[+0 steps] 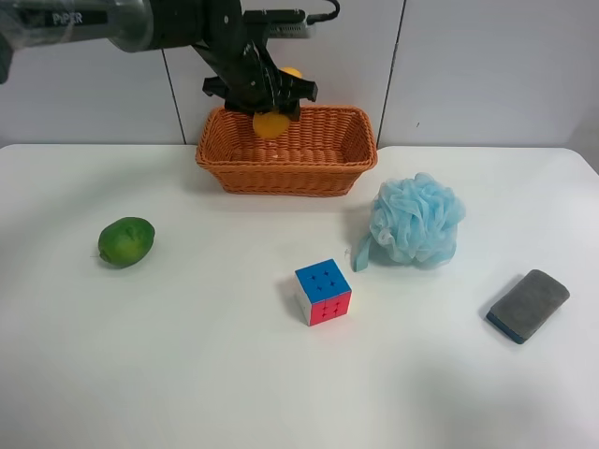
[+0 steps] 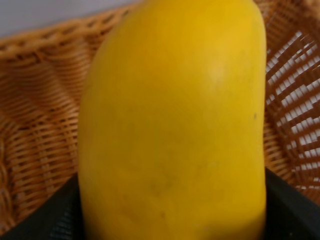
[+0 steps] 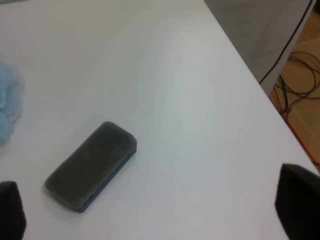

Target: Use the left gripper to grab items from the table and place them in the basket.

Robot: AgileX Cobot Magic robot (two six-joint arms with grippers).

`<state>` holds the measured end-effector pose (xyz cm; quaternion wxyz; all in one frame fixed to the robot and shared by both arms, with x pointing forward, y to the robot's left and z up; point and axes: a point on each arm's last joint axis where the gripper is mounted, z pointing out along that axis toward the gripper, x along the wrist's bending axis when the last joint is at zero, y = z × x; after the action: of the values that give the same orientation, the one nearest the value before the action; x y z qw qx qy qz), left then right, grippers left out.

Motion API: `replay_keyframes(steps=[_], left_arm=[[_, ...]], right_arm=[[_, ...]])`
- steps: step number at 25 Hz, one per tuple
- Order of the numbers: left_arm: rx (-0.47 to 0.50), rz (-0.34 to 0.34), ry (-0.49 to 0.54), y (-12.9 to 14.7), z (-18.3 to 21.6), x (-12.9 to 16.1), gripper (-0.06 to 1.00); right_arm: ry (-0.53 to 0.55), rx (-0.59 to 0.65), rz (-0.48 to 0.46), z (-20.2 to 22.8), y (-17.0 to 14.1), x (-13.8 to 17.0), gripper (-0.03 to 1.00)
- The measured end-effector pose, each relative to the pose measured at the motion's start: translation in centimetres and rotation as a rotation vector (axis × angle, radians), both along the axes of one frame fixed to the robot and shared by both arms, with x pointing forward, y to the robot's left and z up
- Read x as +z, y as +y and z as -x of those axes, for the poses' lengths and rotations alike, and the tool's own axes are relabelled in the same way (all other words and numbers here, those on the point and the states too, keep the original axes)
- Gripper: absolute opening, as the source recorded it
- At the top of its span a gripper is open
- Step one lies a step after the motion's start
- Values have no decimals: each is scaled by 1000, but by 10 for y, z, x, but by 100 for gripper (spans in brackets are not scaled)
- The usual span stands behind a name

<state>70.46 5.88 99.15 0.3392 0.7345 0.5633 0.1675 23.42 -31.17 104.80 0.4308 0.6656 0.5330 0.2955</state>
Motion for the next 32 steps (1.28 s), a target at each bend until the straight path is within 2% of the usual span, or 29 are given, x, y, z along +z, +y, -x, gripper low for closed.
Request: replay_keyframes(steps=[5, 10, 11, 13, 14, 17, 21, 32], left_arm=[[0, -14, 28, -2, -6, -29, 61], [1, -16, 28, -2, -8, -34, 61], [0, -15, 23, -2, -8, -34, 64], [0, -10, 15, -3, -8, -33, 84], [0, -10, 14, -3, -9, -33, 90], [0, -13, 20, -2, -8, -31, 98], [2, -18, 28, 1, -2, -10, 99], [17, -108, 144, 44, 47, 92, 99]], right_arm=[[0, 0, 0, 0, 0, 0, 99], [0, 0, 0, 0, 0, 0, 99], [0, 0, 0, 0, 0, 0, 99], [0, 0, 0, 0, 0, 0, 99], [0, 0, 0, 0, 0, 0, 99], [0, 0, 0, 0, 0, 0, 99], [0, 0, 0, 0, 0, 0, 99], [0, 0, 0, 0, 0, 0, 99]])
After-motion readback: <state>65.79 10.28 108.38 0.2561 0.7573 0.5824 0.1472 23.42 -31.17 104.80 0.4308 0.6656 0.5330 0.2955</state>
